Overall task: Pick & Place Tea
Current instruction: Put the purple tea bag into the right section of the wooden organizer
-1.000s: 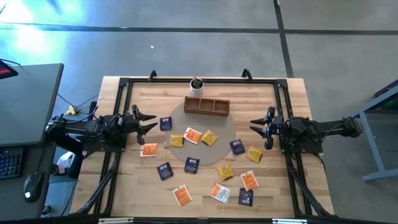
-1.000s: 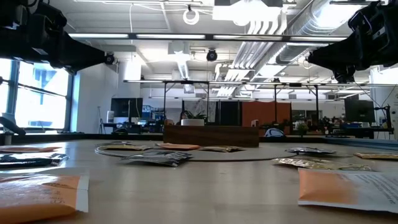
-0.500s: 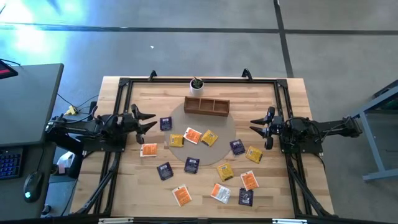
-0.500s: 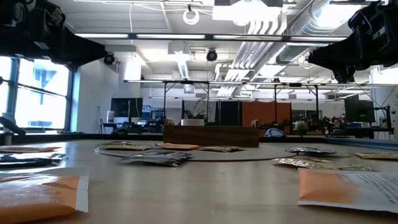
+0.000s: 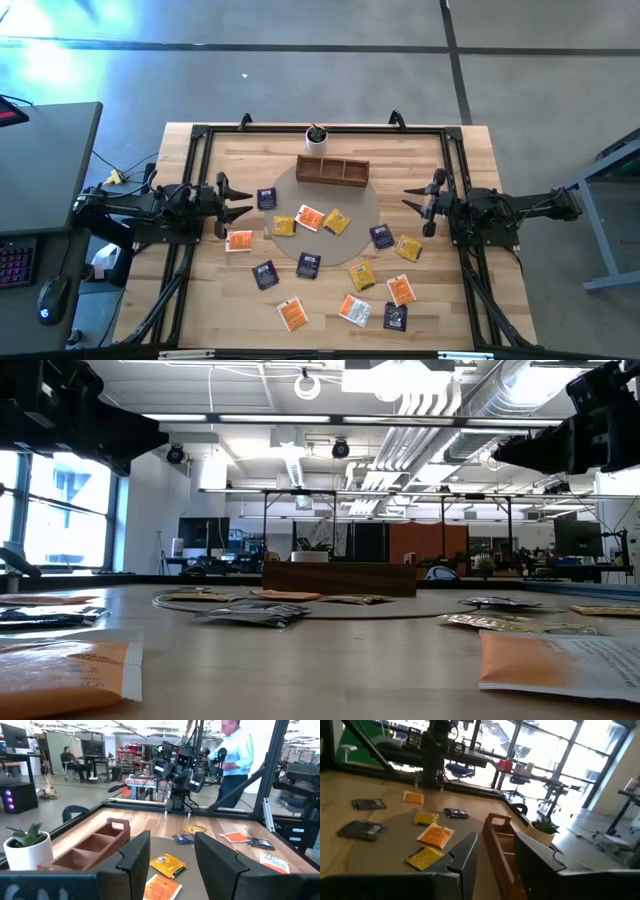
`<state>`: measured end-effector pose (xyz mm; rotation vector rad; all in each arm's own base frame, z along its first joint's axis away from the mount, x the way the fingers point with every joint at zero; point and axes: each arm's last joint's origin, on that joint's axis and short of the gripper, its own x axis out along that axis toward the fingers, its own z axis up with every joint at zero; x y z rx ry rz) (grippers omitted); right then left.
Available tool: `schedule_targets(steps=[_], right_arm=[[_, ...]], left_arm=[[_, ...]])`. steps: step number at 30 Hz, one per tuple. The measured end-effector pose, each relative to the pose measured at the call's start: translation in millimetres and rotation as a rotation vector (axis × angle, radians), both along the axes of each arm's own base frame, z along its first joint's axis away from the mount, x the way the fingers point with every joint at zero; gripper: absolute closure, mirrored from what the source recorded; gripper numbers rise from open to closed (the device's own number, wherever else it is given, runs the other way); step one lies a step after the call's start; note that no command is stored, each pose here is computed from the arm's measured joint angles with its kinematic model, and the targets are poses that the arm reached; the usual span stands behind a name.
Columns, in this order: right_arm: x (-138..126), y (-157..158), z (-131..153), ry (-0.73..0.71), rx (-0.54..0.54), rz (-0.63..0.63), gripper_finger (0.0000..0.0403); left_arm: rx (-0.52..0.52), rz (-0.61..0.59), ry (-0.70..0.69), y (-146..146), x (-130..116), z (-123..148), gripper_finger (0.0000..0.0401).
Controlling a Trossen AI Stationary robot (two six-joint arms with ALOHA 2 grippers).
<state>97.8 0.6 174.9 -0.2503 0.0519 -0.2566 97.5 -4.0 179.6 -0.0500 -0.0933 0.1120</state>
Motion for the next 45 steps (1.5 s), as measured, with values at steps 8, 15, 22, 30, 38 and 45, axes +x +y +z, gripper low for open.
schedule_targets(steps=[8, 15, 22, 30, 38, 45], right_arm=[[0, 1, 1, -0.056, 0.200, 0.039, 0.0279], [0, 2, 7, -0.141, 0.307, 0.073, 0.0279], [-1, -1, 11, -0.201, 0.310, -0.031, 0.0279], [6, 5, 28, -0.329, 0.255, 0.159, 0.0279], [46, 18, 47, -0.169, 0.253, 0.273, 0.0279], [94, 33, 34, 0.244, 0.251, 0.233, 0.0279]], left_arm=[[-0.023, 0.013, -0.075, 1, -1, 7, 0.0249], [-0.034, 0.008, -0.135, 1, -2, 13, 0.0249], [-0.183, -0.016, -0.124, 0, -1, 10, 0.0249], [-0.221, 0.039, -0.095, 2, -1, 6, 0.0249], [-0.308, 0.109, -0.109, 4, -1, 5, 0.0249], [-0.274, 0.010, -0.140, 1, 1, 11, 0.0249]])
